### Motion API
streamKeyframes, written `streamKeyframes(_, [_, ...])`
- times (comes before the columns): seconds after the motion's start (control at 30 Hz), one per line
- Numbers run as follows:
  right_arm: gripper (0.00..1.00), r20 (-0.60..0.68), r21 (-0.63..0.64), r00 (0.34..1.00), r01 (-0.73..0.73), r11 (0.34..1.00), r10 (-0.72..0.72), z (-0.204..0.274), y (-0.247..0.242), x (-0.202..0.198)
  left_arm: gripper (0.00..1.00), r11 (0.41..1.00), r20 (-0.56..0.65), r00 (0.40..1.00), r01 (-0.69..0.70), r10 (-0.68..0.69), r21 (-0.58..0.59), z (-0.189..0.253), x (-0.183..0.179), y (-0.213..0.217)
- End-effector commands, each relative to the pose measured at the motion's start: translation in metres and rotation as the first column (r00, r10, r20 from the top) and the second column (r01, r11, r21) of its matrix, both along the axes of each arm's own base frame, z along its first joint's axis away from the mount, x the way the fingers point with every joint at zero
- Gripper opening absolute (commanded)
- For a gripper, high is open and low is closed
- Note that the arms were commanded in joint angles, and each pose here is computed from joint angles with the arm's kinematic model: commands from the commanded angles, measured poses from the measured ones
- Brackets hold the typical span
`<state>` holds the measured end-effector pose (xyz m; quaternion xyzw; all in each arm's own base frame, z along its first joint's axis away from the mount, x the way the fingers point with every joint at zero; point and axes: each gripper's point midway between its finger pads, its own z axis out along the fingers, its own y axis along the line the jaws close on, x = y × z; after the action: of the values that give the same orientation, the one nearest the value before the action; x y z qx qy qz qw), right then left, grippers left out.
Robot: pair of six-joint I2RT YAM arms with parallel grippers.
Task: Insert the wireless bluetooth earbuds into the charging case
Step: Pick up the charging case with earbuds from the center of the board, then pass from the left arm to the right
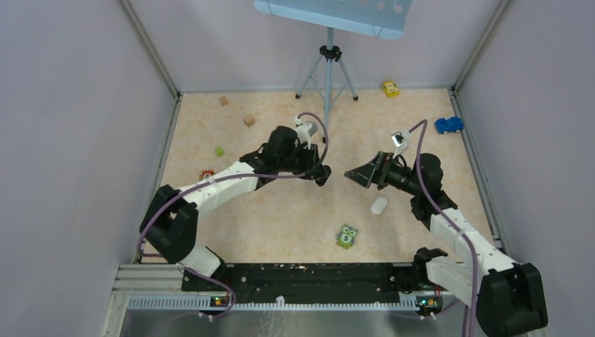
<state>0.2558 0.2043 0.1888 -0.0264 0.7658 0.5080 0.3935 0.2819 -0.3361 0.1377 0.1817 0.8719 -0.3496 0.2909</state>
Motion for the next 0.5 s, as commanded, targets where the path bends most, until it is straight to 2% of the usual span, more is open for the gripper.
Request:
streamKeyframes(0.0, [0.94,0.112,0.070,0.989,-0.103,0.992,0.095,0.046,0.005,-0.024,0.19,0.884,0.081,0.979,0.205,-0.189,-0.420,0.108,-0.039,-0.013])
streamKeyframes(0.03, [0.96,0.167,0.120,0.978,-0.149,0.982,0.128,0.064,0.009,-0.031,0.19,0.822,0.149,0.963,0.268,-0.224,-0.502,0.136,-0.052,-0.010])
streamKeyframes(0.13, [0.98,0.234,0.248,0.957,-0.229,0.941,0.171,0.097,0.012,-0.050,0.18,0.700,0.216,0.942,0.334,-0.255,-0.632,0.174,-0.078,0.002])
streamKeyframes(0.27, [0.97,0.379,0.350,0.905,-0.336,0.875,0.196,0.134,0.010,-0.076,0.16,0.591,0.225,0.914,0.392,-0.338,-0.705,0.197,-0.101,0.011])
streamKeyframes(0.37, [0.94,0.451,0.353,0.864,-0.401,0.845,0.221,0.144,0.009,-0.089,0.16,0.505,0.235,0.886,0.427,-0.400,-0.750,0.212,-0.114,0.015])
streamKeyframes(0.47, [0.93,0.531,0.360,0.815,-0.463,0.810,0.230,0.157,0.005,-0.106,0.14,0.445,0.225,0.868,0.430,-0.442,-0.786,0.222,-0.119,0.016])
